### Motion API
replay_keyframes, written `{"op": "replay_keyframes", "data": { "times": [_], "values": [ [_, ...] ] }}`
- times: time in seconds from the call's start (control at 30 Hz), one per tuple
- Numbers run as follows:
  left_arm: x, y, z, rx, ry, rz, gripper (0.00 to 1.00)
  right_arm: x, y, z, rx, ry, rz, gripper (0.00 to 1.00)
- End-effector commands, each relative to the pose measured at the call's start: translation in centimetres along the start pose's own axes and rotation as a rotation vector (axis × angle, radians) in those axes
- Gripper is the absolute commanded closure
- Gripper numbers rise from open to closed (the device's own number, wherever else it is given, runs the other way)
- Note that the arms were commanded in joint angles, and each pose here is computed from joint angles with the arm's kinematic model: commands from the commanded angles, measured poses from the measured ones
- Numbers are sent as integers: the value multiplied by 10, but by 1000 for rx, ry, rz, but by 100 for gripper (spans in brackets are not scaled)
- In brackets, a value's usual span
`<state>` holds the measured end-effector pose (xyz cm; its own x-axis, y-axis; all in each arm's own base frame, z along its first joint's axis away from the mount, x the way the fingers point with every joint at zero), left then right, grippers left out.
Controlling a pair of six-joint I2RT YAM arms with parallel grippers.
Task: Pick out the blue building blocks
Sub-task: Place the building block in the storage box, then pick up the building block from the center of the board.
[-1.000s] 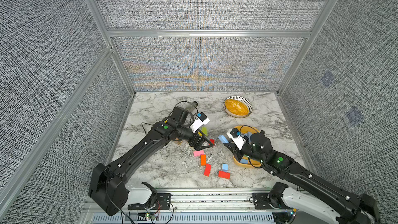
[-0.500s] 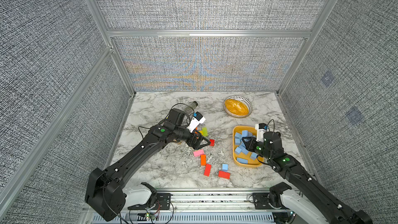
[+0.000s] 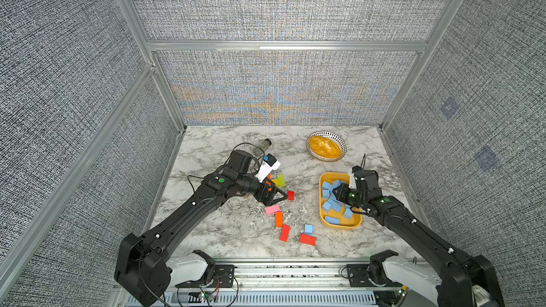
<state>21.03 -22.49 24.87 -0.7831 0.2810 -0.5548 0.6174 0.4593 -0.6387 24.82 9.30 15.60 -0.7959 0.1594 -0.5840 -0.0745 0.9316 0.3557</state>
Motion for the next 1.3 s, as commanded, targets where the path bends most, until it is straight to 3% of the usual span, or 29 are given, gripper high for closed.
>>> {"op": "replay_keyframes", "data": {
  "times": [0.0,0.23,0.37,0.7,0.87,1.1,1.27],
  "values": [
    [-4,-1,-2,-8,-25,21,6,2,-5,-5,64,46,-34,62],
    [-4,10,-4,-55,-38,2,5,-11,7,-26,109,82,-79,56],
    [-4,20,-7,-103,-60,-22,5,-12,35,-34,76,125,-114,56],
    [6,59,-23,-290,-106,-88,0,65,109,-22,57,367,-22,53],
    [10,65,-27,-300,-118,-107,0,95,138,-12,59,431,11,53],
    [5,65,-31,-300,-136,-110,0,116,131,11,214,512,-3,50],
    [7,65,-33,-297,-138,-113,0,118,124,19,242,519,-8,45]
  ]
}}
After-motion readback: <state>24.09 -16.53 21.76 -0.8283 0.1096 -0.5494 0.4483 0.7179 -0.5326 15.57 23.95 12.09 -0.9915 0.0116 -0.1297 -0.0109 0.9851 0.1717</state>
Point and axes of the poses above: each gripper's point midway between its finger pads, its own z axis out along the fingers, its own y axis along the line the jaws close on, x = y × z, the point moved 6 cm from there along -z, back along the fingers, and after that the axes turned 13 degrees about -z, right-handed, at the moved point
